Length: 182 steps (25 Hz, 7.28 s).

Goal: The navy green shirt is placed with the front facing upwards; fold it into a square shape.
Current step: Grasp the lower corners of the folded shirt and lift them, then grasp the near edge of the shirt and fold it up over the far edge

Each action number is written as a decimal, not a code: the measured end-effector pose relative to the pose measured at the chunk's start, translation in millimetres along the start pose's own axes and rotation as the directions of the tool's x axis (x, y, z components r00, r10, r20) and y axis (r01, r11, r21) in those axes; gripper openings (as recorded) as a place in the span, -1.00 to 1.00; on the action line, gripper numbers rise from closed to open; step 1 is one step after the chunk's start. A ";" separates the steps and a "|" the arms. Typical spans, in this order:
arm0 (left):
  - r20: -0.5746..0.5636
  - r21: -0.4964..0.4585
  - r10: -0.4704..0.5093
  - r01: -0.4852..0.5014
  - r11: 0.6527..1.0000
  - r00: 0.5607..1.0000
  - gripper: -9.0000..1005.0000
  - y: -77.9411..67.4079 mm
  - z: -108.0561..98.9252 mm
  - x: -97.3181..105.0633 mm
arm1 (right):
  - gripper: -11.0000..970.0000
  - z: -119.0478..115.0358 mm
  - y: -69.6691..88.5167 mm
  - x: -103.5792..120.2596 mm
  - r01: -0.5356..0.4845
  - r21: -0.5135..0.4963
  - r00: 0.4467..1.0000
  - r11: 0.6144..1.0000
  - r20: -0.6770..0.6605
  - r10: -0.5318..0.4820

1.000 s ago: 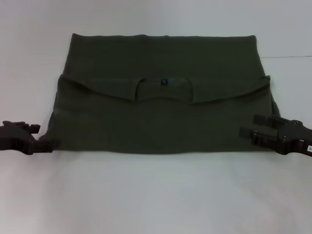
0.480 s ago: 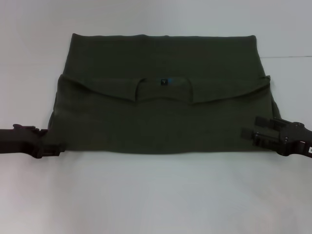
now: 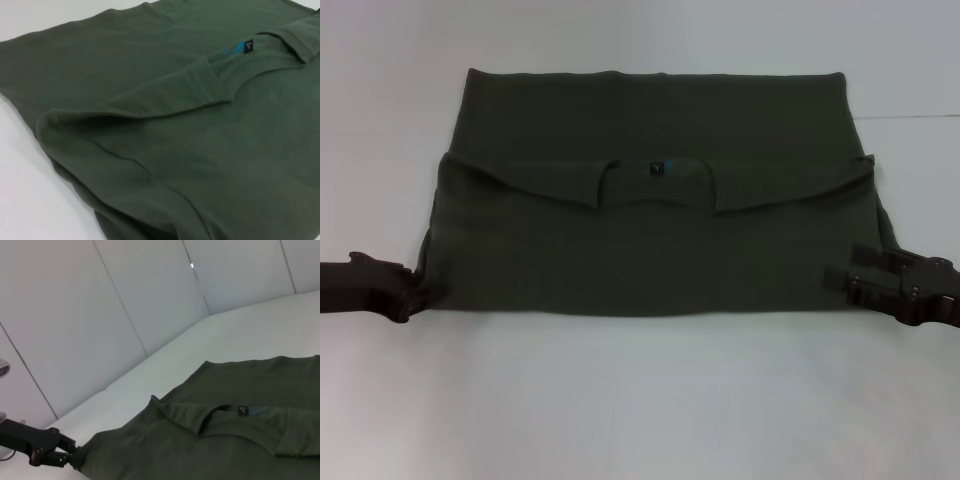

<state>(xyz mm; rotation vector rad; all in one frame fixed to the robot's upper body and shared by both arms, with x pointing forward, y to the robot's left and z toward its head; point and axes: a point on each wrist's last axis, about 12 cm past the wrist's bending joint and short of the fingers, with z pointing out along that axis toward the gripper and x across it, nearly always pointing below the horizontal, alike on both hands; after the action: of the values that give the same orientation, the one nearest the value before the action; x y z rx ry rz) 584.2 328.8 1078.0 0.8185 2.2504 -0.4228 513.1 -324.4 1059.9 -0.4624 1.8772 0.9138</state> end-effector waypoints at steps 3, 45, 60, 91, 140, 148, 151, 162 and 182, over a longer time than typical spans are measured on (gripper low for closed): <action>-0.003 0.003 0.004 -0.004 1.000 1.000 -0.31 -0.7 0.6 -0.3 | 0.75 -4.5 -1.5 1.0 -0.002 0.015 1.000 1.000 0.005 0.002; 0.013 0.000 0.032 -0.032 0.999 0.999 -0.92 -7.2 4.7 -4.7 | 0.56 -6.0 -32.4 30.7 -0.021 0.313 0.993 0.950 -0.107 0.057; 0.004 0.009 0.051 -0.051 0.999 0.999 -0.92 -9.8 6.9 -4.4 | 0.04 -3.4 -36.4 35.3 -0.036 0.356 0.988 0.934 -0.129 0.088; 0.109 0.121 0.119 -0.132 0.984 0.987 -0.92 -32.7 -46.8 55.4 | -0.78 -46.4 -5.9 41.6 -0.018 0.177 0.999 0.984 -0.038 0.025; 0.333 0.108 0.144 -0.189 0.976 0.932 -0.92 -72.5 -123.1 134.8 | -0.78 -120.1 55.7 108.4 0.033 0.178 0.987 0.983 0.149 -0.060; 0.371 0.049 0.085 -0.111 0.993 0.925 -0.92 -56.0 -116.6 123.4 | -0.78 -100.1 34.3 89.6 -0.033 0.182 0.988 0.983 0.155 0.005; 0.371 0.041 0.069 -0.090 0.995 0.926 -0.92 -51.4 -109.0 118.8 | -0.78 -92.5 29.3 80.7 -0.026 0.165 0.987 0.986 0.161 -0.001; 0.392 -0.033 -0.002 0.016 0.999 0.920 -0.92 -28.3 -71.5 87.7 | -0.78 -77.7 0.9 39.0 -0.064 0.178 0.975 0.982 0.220 0.024; 0.333 -0.193 -0.038 0.107 0.975 0.942 -0.91 1.0 -8.5 10.9 | -0.78 1.6 -41.6 -26.6 -0.060 0.275 0.988 0.960 0.154 0.018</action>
<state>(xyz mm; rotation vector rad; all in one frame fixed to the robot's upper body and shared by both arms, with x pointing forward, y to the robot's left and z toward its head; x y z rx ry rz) 574.5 338.6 1076.3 0.5143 1.9760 -0.3233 553.6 -352.0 1066.5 -0.1801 1.8454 0.6749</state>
